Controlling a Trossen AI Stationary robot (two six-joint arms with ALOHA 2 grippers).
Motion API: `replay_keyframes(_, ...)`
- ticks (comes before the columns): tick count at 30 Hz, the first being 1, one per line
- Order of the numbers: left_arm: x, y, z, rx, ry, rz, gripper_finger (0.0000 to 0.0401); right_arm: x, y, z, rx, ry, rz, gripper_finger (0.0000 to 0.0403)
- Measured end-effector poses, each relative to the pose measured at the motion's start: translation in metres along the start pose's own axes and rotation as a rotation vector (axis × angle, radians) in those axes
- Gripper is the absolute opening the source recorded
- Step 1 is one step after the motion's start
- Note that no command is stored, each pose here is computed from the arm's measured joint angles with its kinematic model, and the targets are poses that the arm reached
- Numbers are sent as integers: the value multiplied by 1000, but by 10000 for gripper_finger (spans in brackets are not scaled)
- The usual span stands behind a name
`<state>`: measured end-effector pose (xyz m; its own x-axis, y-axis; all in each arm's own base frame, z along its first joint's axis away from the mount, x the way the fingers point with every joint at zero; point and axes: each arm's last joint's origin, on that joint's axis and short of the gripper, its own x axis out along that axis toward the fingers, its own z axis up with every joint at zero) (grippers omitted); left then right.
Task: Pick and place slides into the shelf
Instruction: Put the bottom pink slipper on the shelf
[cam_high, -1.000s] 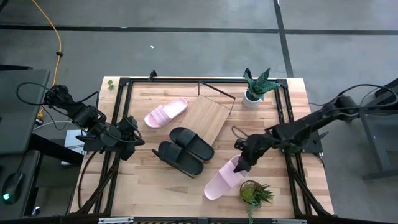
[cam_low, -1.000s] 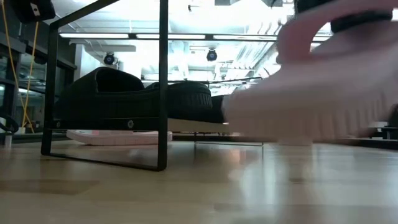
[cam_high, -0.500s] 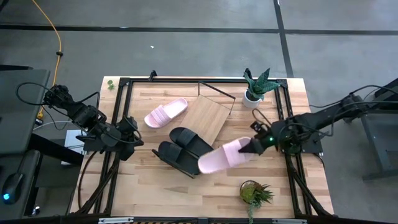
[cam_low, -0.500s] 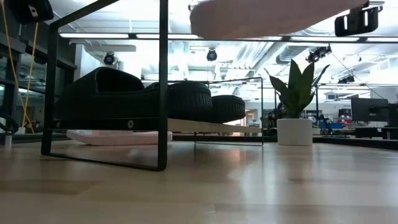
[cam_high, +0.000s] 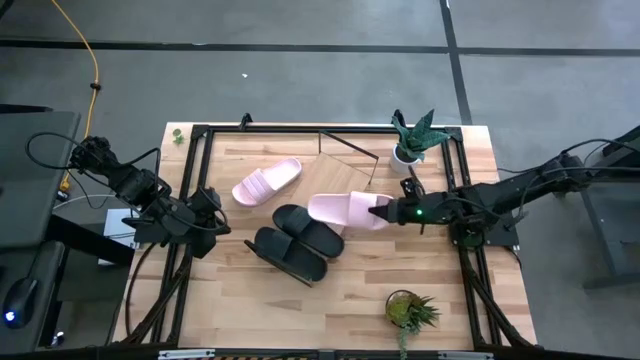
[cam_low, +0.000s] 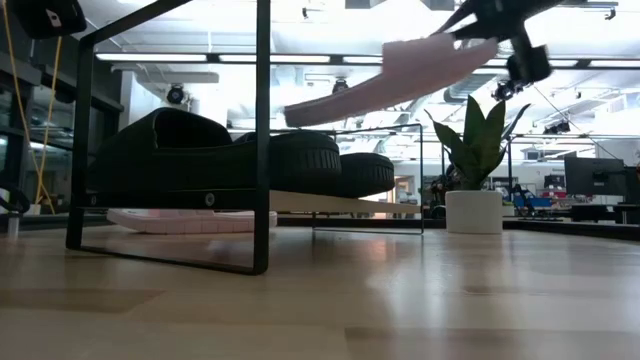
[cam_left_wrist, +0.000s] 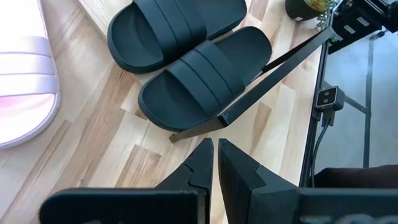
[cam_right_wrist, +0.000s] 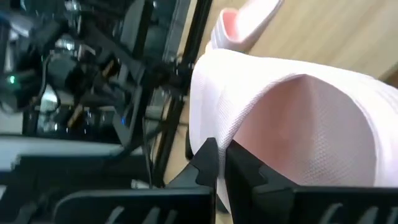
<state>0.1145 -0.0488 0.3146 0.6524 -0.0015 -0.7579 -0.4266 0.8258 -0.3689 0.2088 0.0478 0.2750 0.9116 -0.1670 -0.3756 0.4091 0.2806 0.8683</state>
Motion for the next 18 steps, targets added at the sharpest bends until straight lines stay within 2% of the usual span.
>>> replay_keyframes(9,0,0,0,18,-6,3,14,42,-3,3,81,-194,-3,0)
replay_keyframes(18,0,0,0,43,-6,2,14,72,-20,-5,136,-203,-92,0)
